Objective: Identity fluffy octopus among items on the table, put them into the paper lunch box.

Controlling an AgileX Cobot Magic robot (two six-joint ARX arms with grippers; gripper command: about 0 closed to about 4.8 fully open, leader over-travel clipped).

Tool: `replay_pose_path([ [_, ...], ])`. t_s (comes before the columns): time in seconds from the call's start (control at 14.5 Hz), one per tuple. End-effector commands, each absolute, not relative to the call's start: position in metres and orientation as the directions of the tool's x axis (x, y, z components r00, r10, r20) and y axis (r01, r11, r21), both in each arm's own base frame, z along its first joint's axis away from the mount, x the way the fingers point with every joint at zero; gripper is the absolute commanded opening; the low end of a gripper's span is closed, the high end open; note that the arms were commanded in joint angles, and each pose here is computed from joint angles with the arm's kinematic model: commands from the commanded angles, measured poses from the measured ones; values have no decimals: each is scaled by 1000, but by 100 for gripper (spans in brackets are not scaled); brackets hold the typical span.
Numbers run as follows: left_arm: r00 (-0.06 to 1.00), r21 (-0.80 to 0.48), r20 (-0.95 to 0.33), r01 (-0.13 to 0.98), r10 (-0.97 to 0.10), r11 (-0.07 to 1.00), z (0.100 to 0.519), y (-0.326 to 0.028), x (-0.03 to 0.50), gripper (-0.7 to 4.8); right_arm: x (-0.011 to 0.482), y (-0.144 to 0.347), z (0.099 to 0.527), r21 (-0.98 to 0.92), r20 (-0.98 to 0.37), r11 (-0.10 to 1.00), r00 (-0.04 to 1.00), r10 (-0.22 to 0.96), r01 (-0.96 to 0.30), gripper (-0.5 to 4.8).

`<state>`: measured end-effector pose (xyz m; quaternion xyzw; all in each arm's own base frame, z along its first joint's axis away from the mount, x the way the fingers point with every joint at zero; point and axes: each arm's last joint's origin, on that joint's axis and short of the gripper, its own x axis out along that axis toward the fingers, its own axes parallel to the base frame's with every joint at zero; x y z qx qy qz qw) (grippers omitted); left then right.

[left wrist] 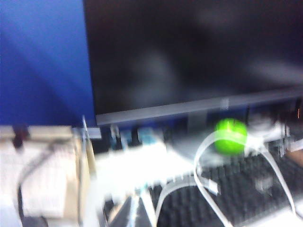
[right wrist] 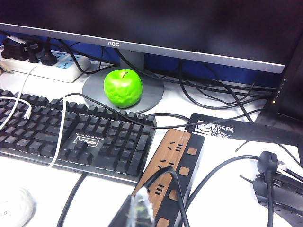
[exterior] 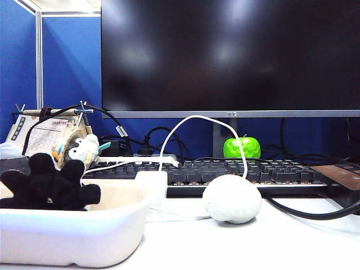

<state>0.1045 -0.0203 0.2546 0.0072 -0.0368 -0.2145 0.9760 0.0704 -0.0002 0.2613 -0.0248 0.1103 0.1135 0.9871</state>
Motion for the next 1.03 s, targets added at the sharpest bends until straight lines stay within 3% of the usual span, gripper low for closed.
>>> replay_pose_path([
  [0.07, 914, 13, 104, 394, -393, 919, 258, -17, 97, -2, 70, 0, 264, -26, -206, 973, 953, 220, -230, -6],
  [1.03, 944, -37, 11, 330, -330, 943, 243, -11, 71, -2, 70, 0, 264, -26, -206, 973, 953, 220, -230, -6],
])
